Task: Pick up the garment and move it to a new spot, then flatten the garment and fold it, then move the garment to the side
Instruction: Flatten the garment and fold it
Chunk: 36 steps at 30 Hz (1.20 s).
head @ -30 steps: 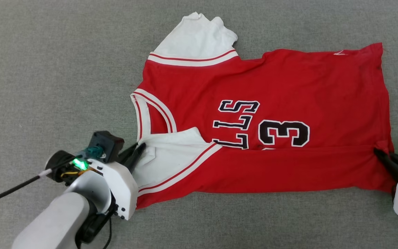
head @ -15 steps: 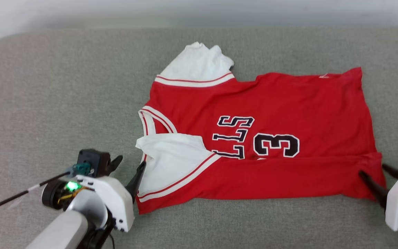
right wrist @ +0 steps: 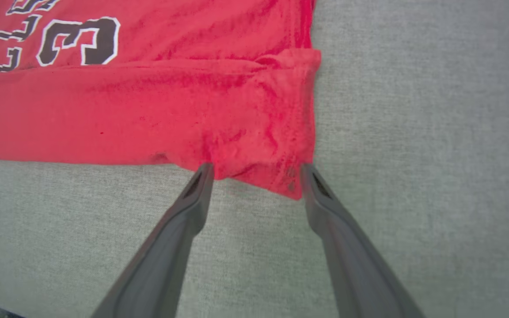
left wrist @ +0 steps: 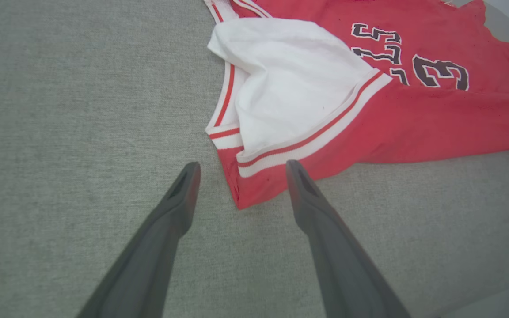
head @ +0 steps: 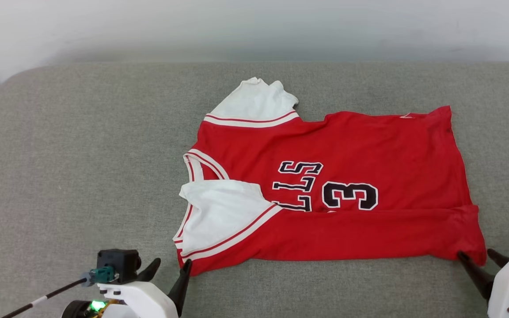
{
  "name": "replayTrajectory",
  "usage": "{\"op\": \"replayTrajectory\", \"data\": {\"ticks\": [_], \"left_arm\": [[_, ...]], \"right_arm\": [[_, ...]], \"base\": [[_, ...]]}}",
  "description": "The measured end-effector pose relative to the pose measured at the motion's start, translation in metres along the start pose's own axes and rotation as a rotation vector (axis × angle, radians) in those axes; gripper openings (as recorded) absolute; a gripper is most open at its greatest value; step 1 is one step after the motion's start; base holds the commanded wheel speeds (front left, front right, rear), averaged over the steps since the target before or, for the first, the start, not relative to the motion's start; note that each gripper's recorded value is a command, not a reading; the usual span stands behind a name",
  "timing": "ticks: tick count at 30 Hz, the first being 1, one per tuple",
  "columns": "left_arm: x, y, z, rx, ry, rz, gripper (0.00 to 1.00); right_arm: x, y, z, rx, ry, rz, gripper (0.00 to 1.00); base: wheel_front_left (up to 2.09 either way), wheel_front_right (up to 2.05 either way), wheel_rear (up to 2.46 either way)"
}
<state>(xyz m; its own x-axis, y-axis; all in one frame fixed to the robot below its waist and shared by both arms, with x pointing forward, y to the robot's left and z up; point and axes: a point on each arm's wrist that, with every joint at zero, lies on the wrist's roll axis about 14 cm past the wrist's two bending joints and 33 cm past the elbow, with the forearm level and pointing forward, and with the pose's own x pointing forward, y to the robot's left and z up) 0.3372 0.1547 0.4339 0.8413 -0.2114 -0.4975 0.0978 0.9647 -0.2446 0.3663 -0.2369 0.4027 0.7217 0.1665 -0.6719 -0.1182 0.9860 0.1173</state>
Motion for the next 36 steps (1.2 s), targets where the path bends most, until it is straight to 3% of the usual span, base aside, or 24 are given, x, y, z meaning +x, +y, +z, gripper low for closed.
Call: {"op": "replayTrajectory", "data": {"ticks": [20, 21, 22, 23, 36], "left_arm": [[0.047, 0.012, -0.052, 0.008, 0.208, 0.05, 1.0], [0.047, 0.011, -0.055, 0.009, 0.221, 0.045, 0.87], [0.048, 0.009, -0.056, 0.008, 0.229, 0.034, 0.13], [0.049, 0.008, -0.057, 0.002, 0.232, 0.027, 0.0], [0.03, -0.002, -0.033, 0.01, 0.11, -0.012, 0.0]], "right_arm": [[-0.001, 0.003, 0.007, 0.038, -0.004, -0.031, 1.0], [-0.001, 0.003, 0.007, 0.036, -0.002, -0.035, 1.0], [-0.001, 0.002, 0.008, 0.032, -0.004, -0.038, 1.0], [-0.001, 0.002, 0.009, 0.027, -0.006, -0.04, 1.0], [-0.004, 0.0, 0.018, -0.038, 0.015, -0.055, 1.0]], "base": [[0.0, 0.0, 0.0], [0.0, 0.0, 0.0], [0.0, 0.0, 0.0], [0.0, 0.0, 0.0], [0.0, 0.0, 0.0]]}}
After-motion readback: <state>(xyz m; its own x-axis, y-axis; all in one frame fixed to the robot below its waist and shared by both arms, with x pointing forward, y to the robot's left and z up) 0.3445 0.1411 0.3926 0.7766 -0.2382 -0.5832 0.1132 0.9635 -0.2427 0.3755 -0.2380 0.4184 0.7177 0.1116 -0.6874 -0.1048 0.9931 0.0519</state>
